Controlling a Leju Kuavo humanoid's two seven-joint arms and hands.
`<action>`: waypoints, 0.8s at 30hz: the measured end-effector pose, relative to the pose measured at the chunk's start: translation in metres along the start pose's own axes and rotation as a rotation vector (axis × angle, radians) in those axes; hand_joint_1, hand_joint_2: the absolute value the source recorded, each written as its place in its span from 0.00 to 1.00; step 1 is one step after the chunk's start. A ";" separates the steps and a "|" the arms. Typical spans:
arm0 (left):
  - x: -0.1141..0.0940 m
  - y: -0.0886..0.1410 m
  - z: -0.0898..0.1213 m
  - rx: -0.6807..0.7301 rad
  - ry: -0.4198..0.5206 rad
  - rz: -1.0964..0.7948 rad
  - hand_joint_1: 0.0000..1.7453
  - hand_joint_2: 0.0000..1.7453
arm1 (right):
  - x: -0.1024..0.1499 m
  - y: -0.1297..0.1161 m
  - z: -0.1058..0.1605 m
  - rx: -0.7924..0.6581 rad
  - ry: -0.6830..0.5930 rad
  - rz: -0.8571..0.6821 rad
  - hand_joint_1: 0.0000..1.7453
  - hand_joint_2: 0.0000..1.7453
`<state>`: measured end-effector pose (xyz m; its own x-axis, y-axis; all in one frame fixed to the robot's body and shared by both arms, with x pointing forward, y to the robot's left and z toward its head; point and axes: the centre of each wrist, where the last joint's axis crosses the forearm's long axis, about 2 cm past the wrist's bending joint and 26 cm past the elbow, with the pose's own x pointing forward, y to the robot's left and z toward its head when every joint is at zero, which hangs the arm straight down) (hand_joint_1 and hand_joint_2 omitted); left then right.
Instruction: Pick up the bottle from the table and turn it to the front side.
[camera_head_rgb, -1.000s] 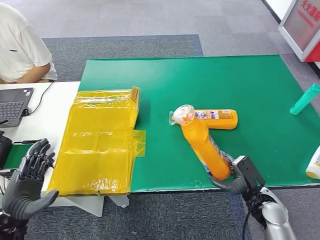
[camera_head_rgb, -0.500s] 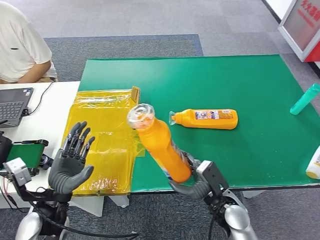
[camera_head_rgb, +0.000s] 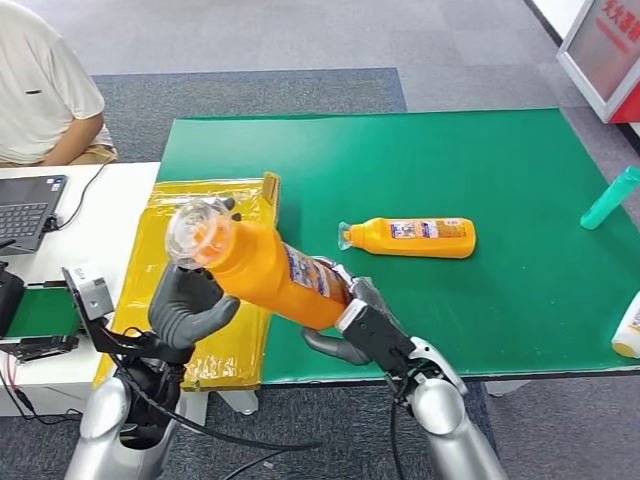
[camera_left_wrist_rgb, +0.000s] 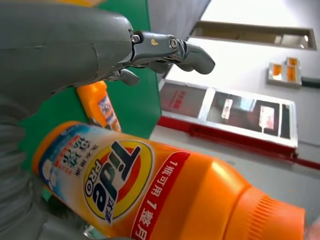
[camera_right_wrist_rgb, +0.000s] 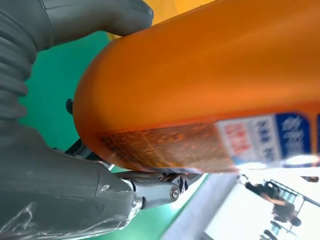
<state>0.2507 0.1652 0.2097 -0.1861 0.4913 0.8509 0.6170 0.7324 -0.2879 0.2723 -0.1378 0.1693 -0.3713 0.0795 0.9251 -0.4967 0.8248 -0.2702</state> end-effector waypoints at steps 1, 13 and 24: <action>0.000 -0.003 -0.003 -0.015 -0.001 0.001 0.00 1.00 | 0.001 0.001 -0.001 0.001 -0.008 0.013 1.00 1.00; -0.006 -0.024 -0.011 -0.159 0.045 0.009 0.00 1.00 | 0.006 0.007 -0.004 0.008 -0.043 0.070 1.00 1.00; -0.008 -0.031 -0.017 -0.313 0.133 -0.333 0.00 1.00 | 0.001 0.008 -0.005 0.005 -0.032 0.076 1.00 1.00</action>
<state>0.2459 0.1308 0.2188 -0.3261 0.1748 0.9290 0.7452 0.6522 0.1388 0.2718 -0.1282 0.1691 -0.4332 0.1238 0.8928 -0.4698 0.8143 -0.3409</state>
